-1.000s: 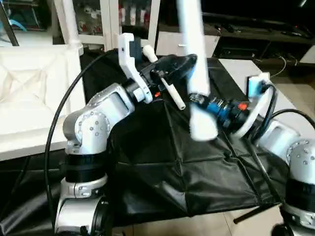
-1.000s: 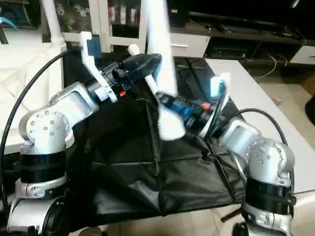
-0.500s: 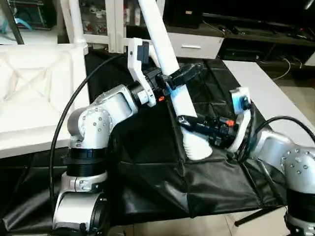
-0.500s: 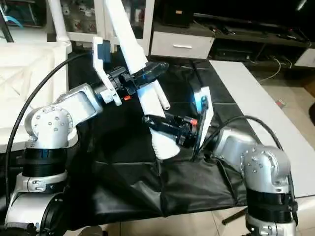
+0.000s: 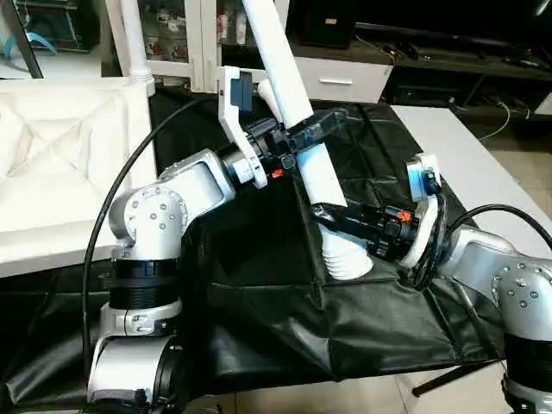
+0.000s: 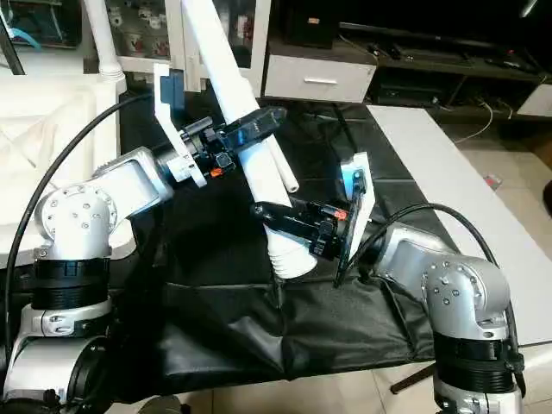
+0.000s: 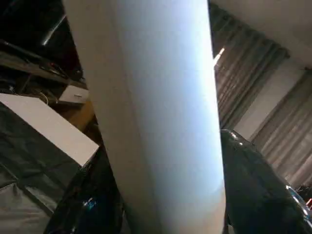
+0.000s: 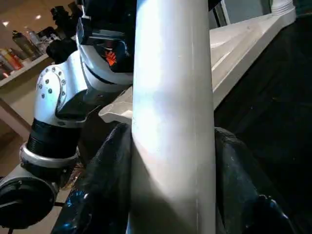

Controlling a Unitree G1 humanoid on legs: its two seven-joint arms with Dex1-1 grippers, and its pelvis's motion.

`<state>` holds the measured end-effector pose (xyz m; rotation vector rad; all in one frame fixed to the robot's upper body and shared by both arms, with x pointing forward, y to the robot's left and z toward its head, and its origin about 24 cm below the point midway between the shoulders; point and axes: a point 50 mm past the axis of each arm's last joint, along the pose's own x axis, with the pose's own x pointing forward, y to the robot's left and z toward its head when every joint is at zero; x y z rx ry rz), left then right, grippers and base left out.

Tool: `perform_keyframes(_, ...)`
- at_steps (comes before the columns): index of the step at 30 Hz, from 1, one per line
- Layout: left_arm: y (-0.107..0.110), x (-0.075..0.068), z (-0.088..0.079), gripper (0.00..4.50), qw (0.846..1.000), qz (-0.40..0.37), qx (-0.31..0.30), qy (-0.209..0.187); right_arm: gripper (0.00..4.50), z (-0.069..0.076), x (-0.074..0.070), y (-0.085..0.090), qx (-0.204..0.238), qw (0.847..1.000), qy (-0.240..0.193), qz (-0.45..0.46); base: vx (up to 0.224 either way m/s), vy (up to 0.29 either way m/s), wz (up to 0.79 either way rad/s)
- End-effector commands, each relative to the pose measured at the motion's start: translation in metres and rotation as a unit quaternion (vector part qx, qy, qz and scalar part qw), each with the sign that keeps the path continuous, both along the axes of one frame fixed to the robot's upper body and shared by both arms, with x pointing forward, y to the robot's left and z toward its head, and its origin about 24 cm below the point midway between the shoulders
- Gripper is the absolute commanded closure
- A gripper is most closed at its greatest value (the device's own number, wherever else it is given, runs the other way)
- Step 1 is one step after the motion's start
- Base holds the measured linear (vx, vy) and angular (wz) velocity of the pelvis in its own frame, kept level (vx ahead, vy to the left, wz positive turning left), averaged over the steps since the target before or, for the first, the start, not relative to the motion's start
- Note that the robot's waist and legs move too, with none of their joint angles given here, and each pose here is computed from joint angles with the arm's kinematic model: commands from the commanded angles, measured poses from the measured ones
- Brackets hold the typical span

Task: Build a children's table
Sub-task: Pick table leg

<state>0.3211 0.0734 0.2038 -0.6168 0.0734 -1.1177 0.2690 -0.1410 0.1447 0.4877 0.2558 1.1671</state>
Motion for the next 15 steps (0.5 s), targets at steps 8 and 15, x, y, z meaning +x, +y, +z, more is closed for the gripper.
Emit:
perform_keyframes(8, -0.004, -0.001, 0.004, 2.40, 1.000, -0.009, -0.001, -0.004, 2.64, 0.001, 0.004, -0.005, -0.025, 0.999, -0.013, -0.031, 0.000, 0.000, 0.00)
perform_keyframes(15, -0.004, 0.009, 0.001, 2.51, 0.997, 0.042, 0.065, -0.016, 1.91, 0.002, 0.010, -0.006, -0.024, 0.997, -0.030, -0.070, 0.000, 0.000, 0.00)
